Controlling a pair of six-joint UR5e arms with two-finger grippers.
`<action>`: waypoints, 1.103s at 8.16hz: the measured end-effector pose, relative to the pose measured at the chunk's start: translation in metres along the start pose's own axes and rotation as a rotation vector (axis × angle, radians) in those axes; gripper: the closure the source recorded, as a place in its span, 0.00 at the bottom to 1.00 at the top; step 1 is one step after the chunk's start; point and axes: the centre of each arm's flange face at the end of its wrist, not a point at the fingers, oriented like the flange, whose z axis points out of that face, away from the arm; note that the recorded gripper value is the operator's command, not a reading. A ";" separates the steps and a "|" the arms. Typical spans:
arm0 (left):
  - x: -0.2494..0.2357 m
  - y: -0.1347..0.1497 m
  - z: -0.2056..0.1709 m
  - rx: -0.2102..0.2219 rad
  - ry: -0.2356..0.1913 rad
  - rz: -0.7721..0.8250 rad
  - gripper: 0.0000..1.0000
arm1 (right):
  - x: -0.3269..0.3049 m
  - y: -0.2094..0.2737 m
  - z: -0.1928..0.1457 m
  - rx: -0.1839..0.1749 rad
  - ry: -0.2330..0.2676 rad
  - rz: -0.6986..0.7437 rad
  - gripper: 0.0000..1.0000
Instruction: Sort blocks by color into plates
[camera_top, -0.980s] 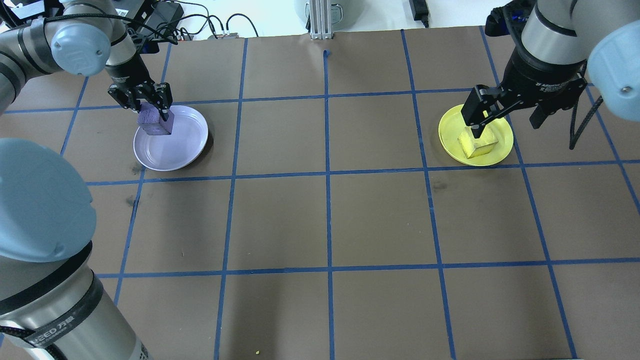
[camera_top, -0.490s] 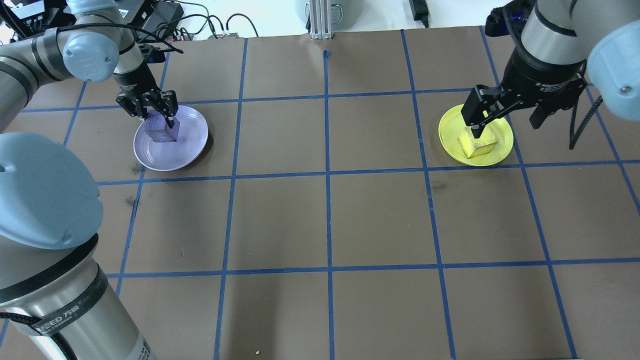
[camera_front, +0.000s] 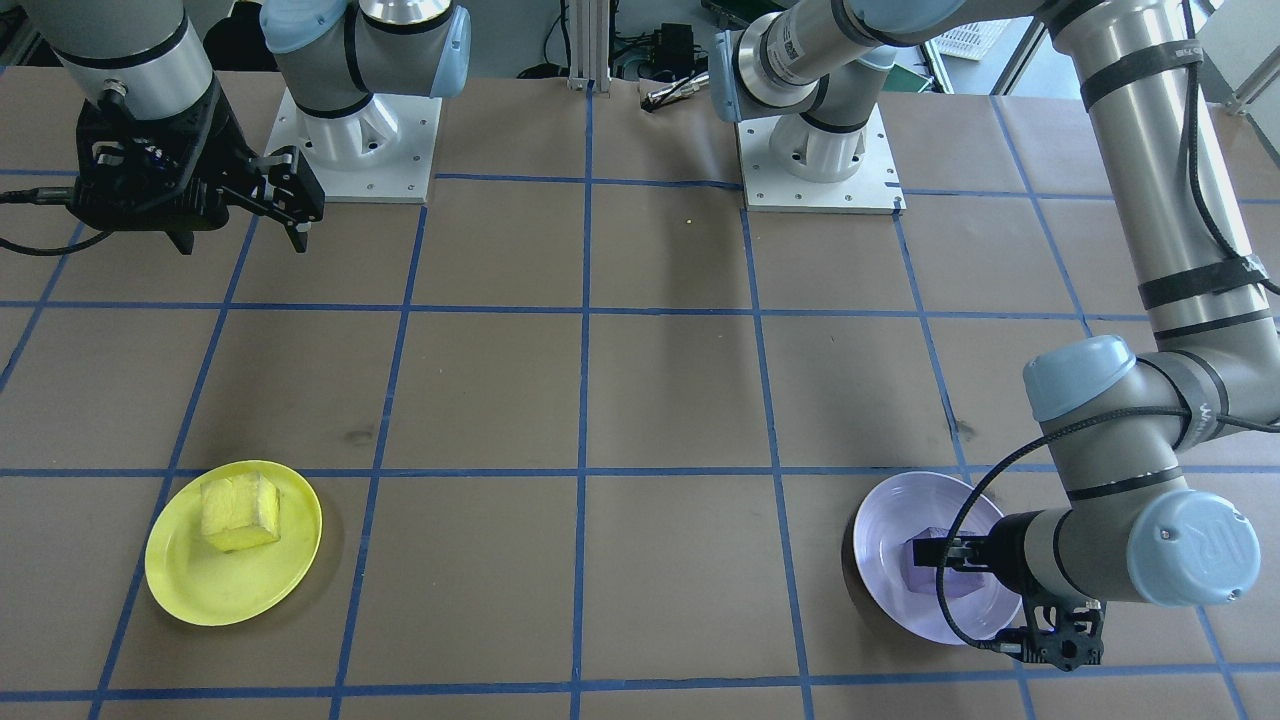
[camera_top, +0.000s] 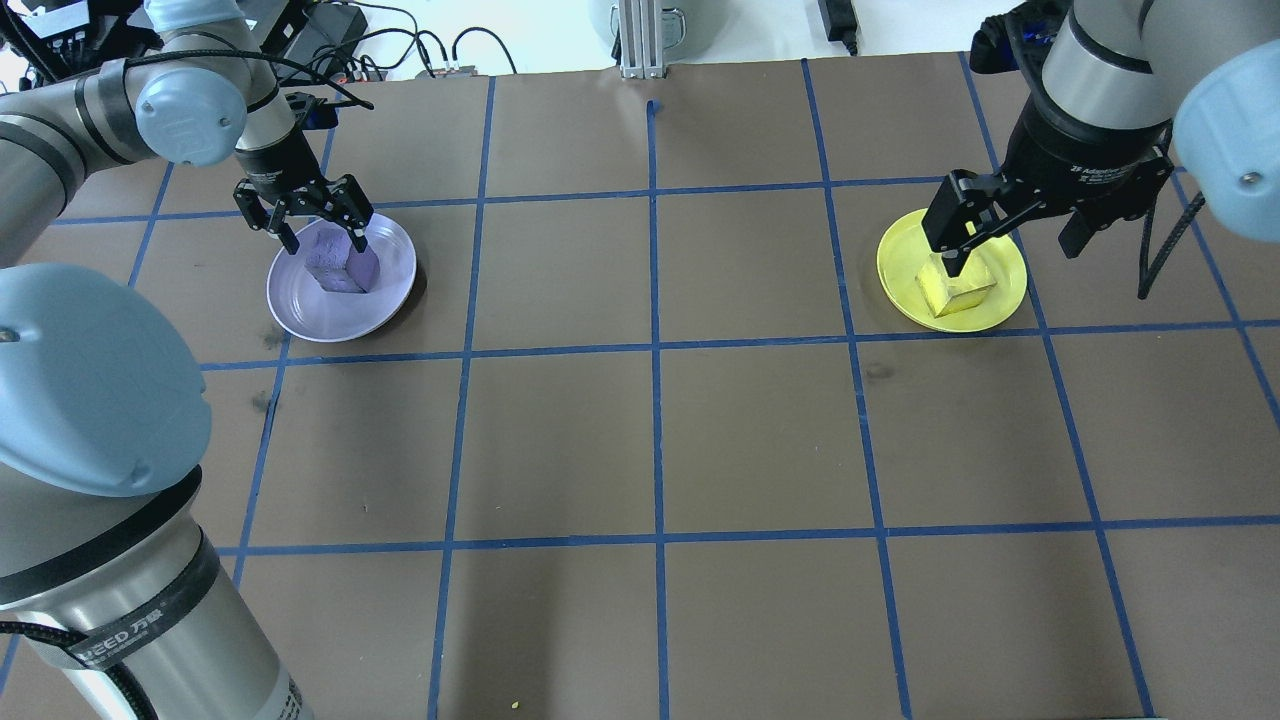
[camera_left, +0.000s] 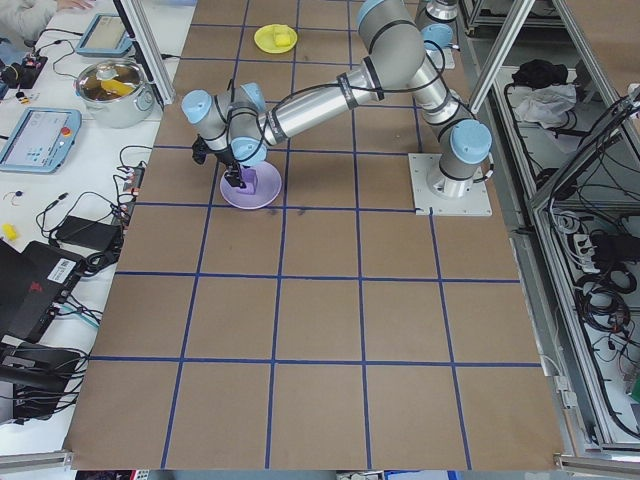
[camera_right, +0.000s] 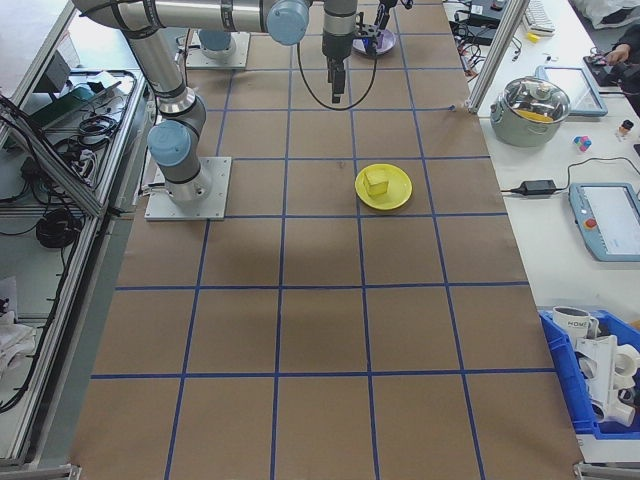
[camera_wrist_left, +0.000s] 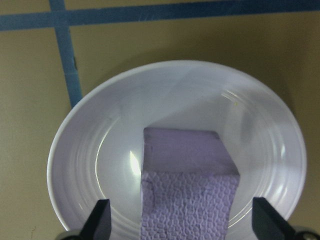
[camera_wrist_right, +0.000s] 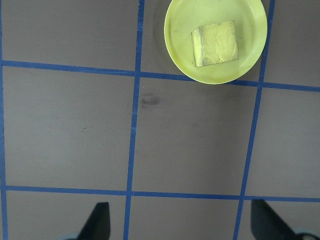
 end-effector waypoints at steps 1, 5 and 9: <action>0.001 0.000 -0.002 0.002 -0.001 0.001 0.00 | 0.000 0.000 0.000 -0.001 0.000 0.000 0.00; 0.067 0.034 -0.081 0.068 -0.044 0.017 0.00 | 0.000 -0.002 0.001 0.005 -0.001 0.003 0.00; 0.186 0.148 -0.217 0.248 -0.077 -0.015 0.00 | -0.004 -0.004 0.000 0.021 -0.041 0.003 0.00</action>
